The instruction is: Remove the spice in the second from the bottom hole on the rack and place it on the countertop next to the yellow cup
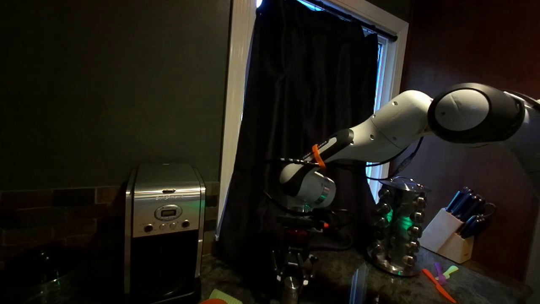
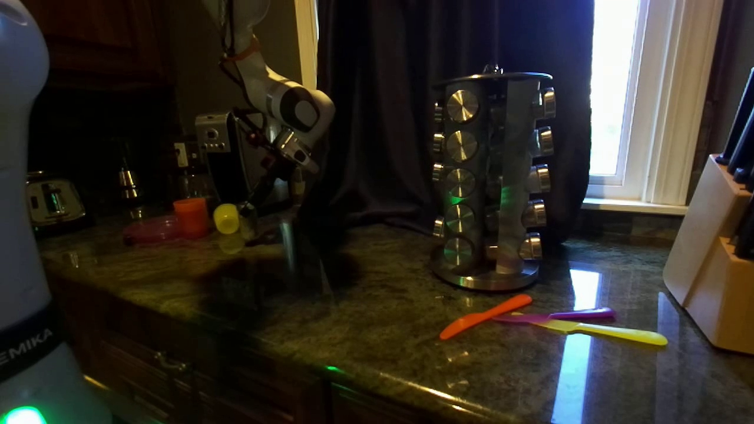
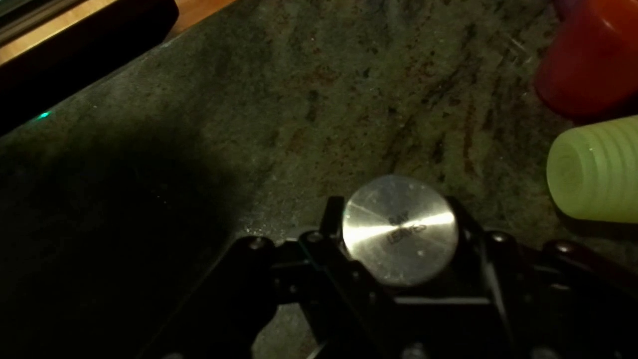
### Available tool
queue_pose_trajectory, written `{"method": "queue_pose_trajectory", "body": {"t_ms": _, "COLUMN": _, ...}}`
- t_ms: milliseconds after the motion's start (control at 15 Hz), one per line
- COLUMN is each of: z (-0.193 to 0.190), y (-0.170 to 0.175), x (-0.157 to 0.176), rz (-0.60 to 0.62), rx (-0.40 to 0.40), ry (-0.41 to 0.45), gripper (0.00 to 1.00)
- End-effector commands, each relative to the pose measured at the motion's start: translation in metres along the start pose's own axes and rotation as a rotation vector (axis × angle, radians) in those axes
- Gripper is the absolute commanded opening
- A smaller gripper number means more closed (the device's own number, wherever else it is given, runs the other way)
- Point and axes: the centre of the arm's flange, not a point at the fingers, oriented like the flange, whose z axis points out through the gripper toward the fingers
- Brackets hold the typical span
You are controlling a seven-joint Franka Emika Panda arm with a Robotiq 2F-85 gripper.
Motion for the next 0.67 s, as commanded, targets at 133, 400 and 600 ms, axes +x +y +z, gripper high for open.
{"method": "queue_pose_trajectory", "body": {"t_ms": 133, "z": 0.0059, "y": -0.0097, "x": 0.0111, "rz": -0.022, "rx": -0.028, "ry": -0.004, "gripper": 0.25}}
{"method": "queue_pose_trajectory", "body": {"t_ms": 400, "z": 0.0088, "y": -0.0103, "x": 0.013, "rz": -0.025, "rx": -0.036, "ry": 0.0, "gripper": 0.25}}
{"method": "queue_pose_trajectory", "body": {"t_ms": 600, "z": 0.0117, "y": -0.0114, "x": 0.0132, "rz": -0.031, "rx": -0.05, "ry": 0.007, "gripper": 0.25}}
